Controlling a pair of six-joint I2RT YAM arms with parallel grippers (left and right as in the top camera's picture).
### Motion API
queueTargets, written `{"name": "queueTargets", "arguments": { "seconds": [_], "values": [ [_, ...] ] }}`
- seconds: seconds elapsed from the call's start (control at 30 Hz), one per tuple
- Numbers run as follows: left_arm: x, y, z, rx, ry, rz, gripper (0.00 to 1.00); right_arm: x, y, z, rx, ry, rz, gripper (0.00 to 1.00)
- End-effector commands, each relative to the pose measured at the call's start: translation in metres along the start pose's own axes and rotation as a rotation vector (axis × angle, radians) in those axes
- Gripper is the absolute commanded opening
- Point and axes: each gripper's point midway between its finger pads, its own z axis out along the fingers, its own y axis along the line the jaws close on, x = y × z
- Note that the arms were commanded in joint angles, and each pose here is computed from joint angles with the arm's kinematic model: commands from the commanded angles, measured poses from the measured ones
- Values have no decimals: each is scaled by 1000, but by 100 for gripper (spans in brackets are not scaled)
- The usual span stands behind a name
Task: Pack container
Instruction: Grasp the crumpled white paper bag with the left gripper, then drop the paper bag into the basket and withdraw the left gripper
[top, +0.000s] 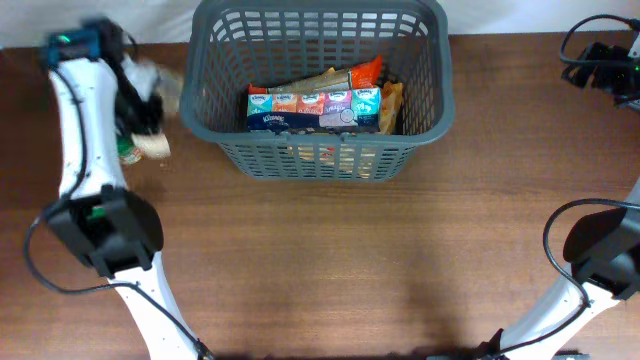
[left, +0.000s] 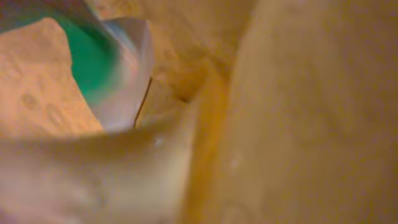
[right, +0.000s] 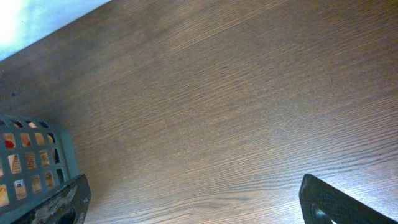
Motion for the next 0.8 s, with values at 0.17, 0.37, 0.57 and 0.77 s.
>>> {"name": "queueTargets", "arguments": {
  "seconds": [0.17,0.37,0.57,0.77],
  "values": [
    [-42,-55,-291,-109,-989,449,2,-1,0,-6,-4,-13,6,99],
    [-58,-148,-278,-146,-1017,973,2,-1,0,-6,-4,-13,6,99],
    [-82,-244,-168,27,-812,1245,2,-1,0,-6,-4,-13,6,99],
    [-63,-337,-83,123,-607,1414,2,-1,0,-6,-4,-13,6,99]
  ]
}}
